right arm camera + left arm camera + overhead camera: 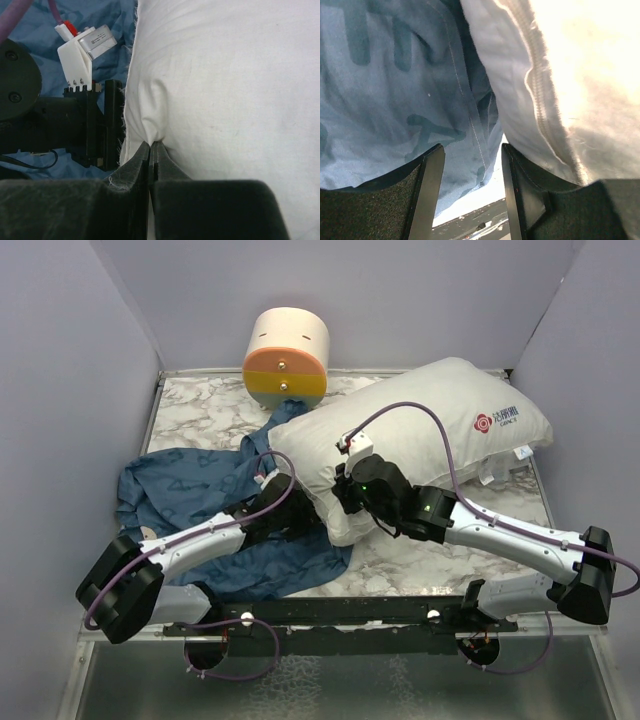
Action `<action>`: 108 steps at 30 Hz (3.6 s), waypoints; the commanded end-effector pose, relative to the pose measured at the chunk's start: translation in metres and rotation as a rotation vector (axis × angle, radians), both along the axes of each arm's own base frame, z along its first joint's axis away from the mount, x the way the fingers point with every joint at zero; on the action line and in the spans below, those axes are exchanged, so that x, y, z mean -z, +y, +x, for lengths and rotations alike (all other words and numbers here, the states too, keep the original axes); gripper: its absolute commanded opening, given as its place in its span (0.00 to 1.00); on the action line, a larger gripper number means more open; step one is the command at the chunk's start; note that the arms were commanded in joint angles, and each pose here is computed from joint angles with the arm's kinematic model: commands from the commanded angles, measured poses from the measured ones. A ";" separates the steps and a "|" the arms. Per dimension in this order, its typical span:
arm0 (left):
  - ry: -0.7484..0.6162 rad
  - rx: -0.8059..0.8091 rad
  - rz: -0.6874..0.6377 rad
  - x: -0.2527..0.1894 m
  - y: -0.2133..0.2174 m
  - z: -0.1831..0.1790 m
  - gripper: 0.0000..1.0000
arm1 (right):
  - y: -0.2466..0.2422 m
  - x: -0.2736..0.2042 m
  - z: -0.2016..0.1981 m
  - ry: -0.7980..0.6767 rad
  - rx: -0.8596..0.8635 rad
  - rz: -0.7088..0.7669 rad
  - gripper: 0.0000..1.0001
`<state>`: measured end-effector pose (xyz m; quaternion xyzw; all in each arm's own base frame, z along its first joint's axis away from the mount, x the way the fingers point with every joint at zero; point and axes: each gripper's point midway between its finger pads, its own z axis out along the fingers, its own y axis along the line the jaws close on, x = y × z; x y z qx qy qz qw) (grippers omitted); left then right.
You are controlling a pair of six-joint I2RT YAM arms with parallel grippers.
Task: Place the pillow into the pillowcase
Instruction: Stuff the pillow into the pillowcase.
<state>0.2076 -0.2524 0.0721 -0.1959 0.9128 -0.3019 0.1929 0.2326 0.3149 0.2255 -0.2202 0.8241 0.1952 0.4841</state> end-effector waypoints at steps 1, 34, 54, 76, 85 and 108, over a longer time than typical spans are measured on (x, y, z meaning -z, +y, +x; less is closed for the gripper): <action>0.044 -0.117 0.022 0.008 0.004 0.002 0.51 | -0.004 -0.019 0.008 -0.035 0.039 0.075 0.01; 0.113 -0.094 0.398 0.012 0.023 0.000 0.00 | -0.023 0.007 -0.003 0.033 0.063 0.061 0.01; -0.233 0.099 0.076 -0.104 0.015 -0.015 0.00 | 0.009 0.027 -0.001 0.079 -0.050 0.078 0.01; -0.210 0.231 -0.036 -0.119 0.040 -0.075 0.00 | -0.030 0.025 0.001 0.069 -0.030 0.004 0.03; -0.156 0.214 -0.058 -0.110 0.052 -0.093 0.00 | -0.024 0.039 -0.019 0.114 -0.170 -0.043 0.08; -0.156 0.205 -0.176 -0.105 0.031 -0.088 0.00 | 0.029 -0.072 -0.068 -0.164 -0.736 0.133 0.82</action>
